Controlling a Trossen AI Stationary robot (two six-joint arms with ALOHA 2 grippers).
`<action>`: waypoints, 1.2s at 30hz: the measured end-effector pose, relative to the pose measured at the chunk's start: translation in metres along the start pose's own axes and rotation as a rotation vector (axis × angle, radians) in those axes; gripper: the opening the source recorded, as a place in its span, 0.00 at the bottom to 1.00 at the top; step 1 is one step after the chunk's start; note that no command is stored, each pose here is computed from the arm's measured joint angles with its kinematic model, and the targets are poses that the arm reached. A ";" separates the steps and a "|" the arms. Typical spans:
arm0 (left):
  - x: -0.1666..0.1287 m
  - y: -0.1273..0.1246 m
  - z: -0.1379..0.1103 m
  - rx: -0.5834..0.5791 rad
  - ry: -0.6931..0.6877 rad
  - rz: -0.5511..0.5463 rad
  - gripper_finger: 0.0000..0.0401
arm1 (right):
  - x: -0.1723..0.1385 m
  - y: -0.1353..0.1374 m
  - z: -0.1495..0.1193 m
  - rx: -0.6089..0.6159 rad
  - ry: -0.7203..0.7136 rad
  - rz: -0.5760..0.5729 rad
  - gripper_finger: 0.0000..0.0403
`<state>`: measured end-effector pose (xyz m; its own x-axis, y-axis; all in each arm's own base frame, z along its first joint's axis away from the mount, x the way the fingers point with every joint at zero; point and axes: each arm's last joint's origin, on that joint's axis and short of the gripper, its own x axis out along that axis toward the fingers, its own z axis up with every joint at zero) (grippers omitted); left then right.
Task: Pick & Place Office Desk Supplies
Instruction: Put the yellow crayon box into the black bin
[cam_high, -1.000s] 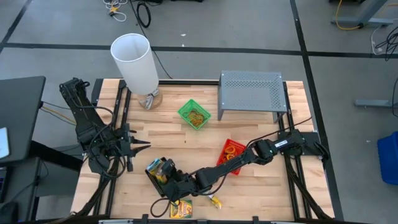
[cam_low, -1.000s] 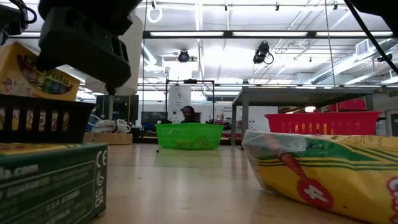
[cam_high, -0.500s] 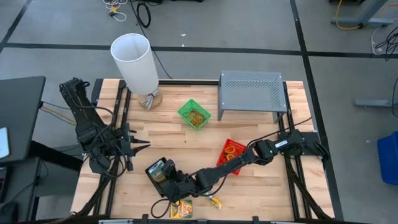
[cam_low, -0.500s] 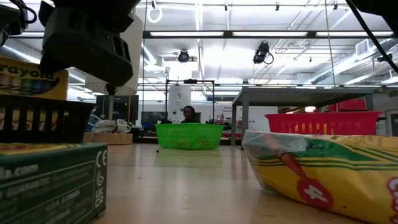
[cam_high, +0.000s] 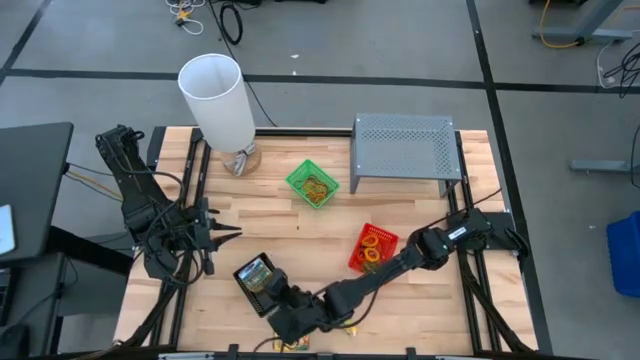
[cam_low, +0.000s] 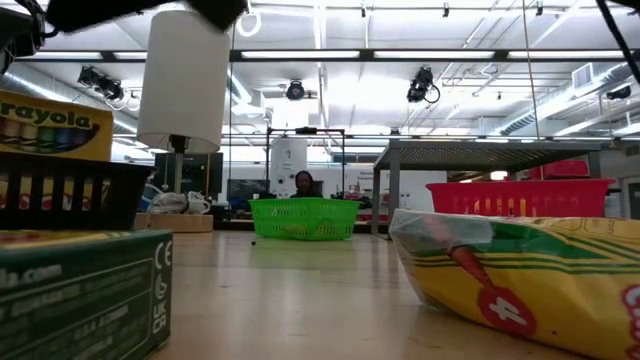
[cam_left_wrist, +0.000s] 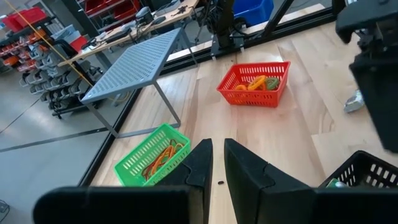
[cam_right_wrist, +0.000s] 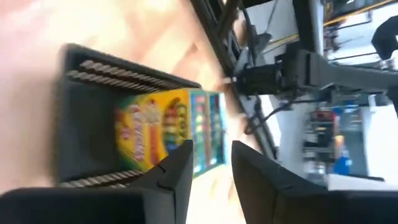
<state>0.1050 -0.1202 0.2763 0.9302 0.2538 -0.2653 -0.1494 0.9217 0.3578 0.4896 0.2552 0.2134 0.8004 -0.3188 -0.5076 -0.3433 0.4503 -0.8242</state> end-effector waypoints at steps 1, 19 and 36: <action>0.000 0.000 0.000 0.000 0.001 -0.002 0.12 | -0.004 0.000 0.001 0.026 -0.006 0.013 0.29; 0.022 -0.084 -0.019 0.082 0.281 -0.562 0.12 | -0.046 0.025 -0.006 0.239 0.109 0.313 0.27; 0.041 -0.157 -0.038 0.241 0.218 -0.645 0.19 | -0.072 0.040 -0.044 0.191 0.528 0.416 0.46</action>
<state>0.1540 -0.2434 0.1754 0.7164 -0.2433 -0.6538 0.5086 0.8237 0.2508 0.3967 0.2596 0.2054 0.2586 -0.4288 -0.8656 -0.4390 0.7461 -0.5007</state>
